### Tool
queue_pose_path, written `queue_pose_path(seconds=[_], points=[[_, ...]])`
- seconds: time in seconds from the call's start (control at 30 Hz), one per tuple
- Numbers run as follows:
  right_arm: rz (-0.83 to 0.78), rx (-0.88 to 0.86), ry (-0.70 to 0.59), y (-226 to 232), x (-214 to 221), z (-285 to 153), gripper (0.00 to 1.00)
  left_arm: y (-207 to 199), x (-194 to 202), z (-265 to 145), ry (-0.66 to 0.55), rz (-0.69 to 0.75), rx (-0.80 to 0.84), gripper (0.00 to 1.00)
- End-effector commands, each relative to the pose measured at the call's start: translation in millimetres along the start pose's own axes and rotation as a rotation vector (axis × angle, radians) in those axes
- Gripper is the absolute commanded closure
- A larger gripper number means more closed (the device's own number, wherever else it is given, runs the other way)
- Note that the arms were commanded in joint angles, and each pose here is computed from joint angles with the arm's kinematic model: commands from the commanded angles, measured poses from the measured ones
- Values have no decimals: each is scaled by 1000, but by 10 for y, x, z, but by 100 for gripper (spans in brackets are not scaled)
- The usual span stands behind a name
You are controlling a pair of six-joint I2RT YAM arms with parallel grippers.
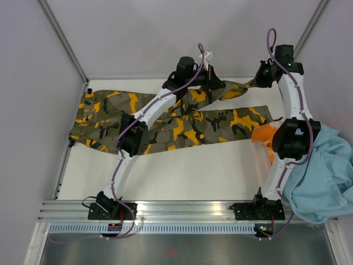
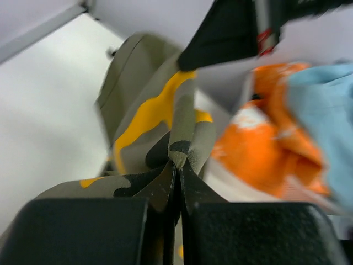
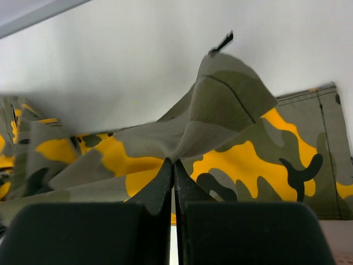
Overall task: Fold and stack the trousers
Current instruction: Flatten the trousers out
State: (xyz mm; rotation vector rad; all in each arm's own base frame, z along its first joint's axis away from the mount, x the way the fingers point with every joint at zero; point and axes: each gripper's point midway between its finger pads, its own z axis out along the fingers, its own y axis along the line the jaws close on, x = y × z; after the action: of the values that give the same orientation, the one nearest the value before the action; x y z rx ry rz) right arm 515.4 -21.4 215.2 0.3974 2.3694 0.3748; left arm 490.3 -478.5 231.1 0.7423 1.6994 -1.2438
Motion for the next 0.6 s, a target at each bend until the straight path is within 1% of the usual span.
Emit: queue_pose_path(seconds=[0.0,0.03,0.07,0.1,0.13,0.17,0.2,0.27,0.33,0.37,0.4,0.43,0.47,0.5,0.53,0.57], points=[[-123,209,-111,-405,-248,-430,100,-121,-623,-544,-24,-269,31,98],[-132,230,-111,-455,-261,-412,100,10,-753,-617,-66,-325,28,98],[-131,247,-102,-493,-255,-390,100,161,-746,-616,-79,-352,-3,98],[-133,254,-118,-490,-332,-389,100,457,-508,-535,-61,-409,-46,98],[-125,254,-92,-541,-296,-238,100,580,-536,-542,-85,-413,-50,98],[-118,247,-88,-535,-306,-171,100,662,-462,-509,-87,-461,-54,98],[-107,233,-80,-542,-325,-38,100,794,-281,-440,-77,-491,-60,98],[-84,199,-91,-511,-381,106,100,856,-192,-354,-90,-513,-60,98],[-68,165,-88,-493,-416,335,100,1046,18,-275,-91,-563,-116,98],[-70,148,-117,-454,-539,356,100,1139,117,-267,-84,-590,-148,98],[-57,155,-79,-538,-452,608,100,1236,185,-257,-91,-612,-179,98],[-51,156,-75,-569,-456,692,99,1427,312,-254,-108,-657,-240,98],[-48,154,-71,-595,-456,775,98,1494,383,-242,-112,-678,-260,98],[-42,153,-56,-652,-408,920,89,1608,423,-242,-139,-714,-302,98],[-45,149,-55,-671,-397,973,77,1666,434,-234,-159,-723,-317,98],[-53,135,-67,-659,-418,1010,44,1734,483,-214,-176,-733,-333,98]])
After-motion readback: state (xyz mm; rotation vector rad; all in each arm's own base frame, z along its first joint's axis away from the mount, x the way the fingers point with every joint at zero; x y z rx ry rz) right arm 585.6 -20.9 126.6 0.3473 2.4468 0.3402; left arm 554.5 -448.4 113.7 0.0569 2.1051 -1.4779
